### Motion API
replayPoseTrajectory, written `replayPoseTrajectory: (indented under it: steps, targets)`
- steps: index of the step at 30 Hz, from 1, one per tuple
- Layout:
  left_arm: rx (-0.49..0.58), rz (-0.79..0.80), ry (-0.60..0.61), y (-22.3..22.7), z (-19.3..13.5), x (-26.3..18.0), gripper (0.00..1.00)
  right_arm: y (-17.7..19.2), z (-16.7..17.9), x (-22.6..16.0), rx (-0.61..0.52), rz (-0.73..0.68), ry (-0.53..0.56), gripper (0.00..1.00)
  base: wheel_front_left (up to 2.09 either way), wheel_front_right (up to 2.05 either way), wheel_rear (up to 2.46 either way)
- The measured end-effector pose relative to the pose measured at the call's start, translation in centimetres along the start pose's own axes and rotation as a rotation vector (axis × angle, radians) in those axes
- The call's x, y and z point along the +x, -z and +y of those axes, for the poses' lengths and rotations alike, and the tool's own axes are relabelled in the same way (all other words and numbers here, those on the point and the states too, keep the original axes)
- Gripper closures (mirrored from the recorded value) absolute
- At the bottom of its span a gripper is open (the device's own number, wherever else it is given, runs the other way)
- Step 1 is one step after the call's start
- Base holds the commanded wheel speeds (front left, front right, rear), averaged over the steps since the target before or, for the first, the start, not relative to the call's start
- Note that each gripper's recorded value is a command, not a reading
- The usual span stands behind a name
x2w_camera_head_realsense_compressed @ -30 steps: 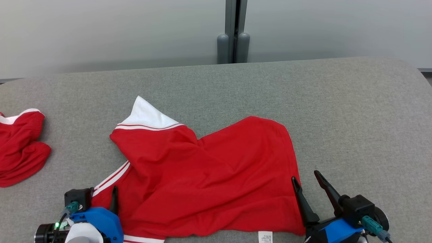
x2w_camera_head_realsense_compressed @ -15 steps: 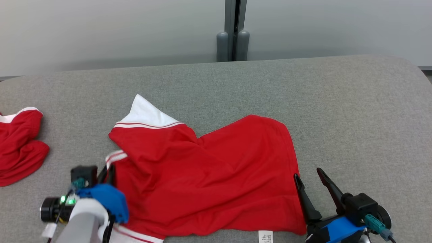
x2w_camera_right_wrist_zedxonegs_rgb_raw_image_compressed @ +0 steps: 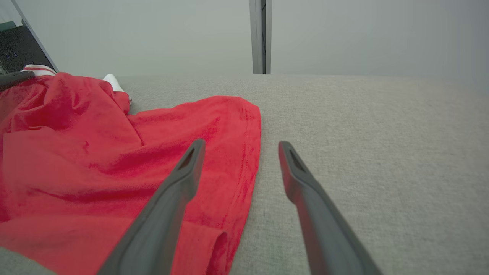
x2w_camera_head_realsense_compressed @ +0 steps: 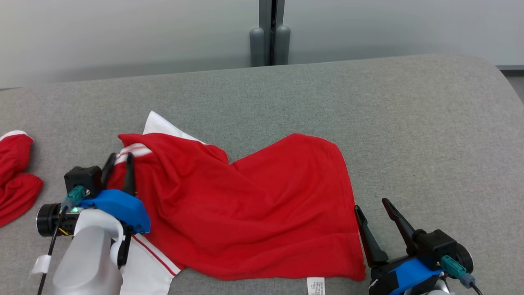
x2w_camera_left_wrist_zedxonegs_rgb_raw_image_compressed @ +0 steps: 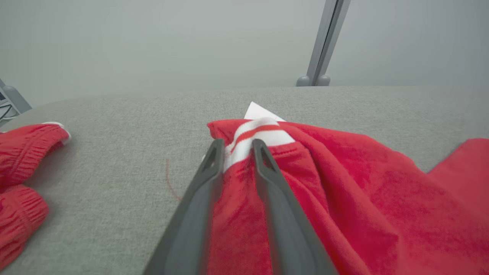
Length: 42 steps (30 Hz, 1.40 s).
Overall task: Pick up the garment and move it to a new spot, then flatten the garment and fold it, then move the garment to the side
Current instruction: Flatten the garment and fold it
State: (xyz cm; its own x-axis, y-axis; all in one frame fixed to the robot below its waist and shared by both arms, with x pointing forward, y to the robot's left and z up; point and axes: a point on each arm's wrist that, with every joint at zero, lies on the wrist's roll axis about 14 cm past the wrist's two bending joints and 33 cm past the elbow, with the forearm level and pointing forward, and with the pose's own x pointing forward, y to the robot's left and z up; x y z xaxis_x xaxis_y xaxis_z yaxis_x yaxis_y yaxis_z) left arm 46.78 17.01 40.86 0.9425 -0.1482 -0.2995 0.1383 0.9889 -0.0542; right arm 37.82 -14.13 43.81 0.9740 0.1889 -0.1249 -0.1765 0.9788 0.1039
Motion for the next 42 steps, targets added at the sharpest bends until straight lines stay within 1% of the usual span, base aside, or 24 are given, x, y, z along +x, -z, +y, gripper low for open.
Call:
replayPoseTrajectory:
  steps: [3, 7, 13, 19, 24, 30, 34, 42]
  targets:
    - [0.001, -0.046, -0.007, -0.7, 0.0, -1.0, 0.00, -0.2, -0.1, -0.2, 0.001, -0.006, 0.004, 0.00, 0.00, 0.00, 0.00]
    - [-0.026, -0.131, -0.047, -2.0, 0.8, -3.1, 0.00, -0.5, 0.2, -0.5, 0.002, -0.015, -0.001, 0.00, 0.00, 0.00, 0.00]
    - [-0.039, -0.237, -0.096, -3.3, 1.9, -7.5, 0.00, -1.4, 1.3, -0.5, -0.002, -0.044, -0.034, 0.00, 0.00, 0.00, 0.00]
    - [-0.040, -0.317, -0.146, -4.3, 2.8, -11.7, 0.00, -2.1, 2.6, -0.6, -0.005, -0.065, -0.072, 0.00, 0.00, 0.00, 0.00]
    - [-0.030, -0.359, -0.164, -4.7, 2.7, -14.3, 0.00, -2.5, 3.1, -1.2, -0.006, -0.081, -0.083, 0.00, 0.00, 0.00, 0.00]
    - [-0.009, -0.352, -0.141, -4.2, 1.8, -15.3, 0.00, -3.1, 2.2, -1.6, -0.007, -0.101, -0.050, 0.00, 0.00, 0.00, 0.00]
    - [-0.010, -0.347, -0.147, -3.9, 2.0, -15.7, 0.00, -3.7, 0.9, -2.1, -0.020, -0.123, -0.010, 0.00, 0.00, 0.00, 0.00]
    - [0.010, -0.342, -0.157, -3.8, 2.2, -15.9, 0.00, -5.1, 0.0, -3.1, -0.035, -0.170, 0.027, 0.00, 0.00, 0.00, 0.00]
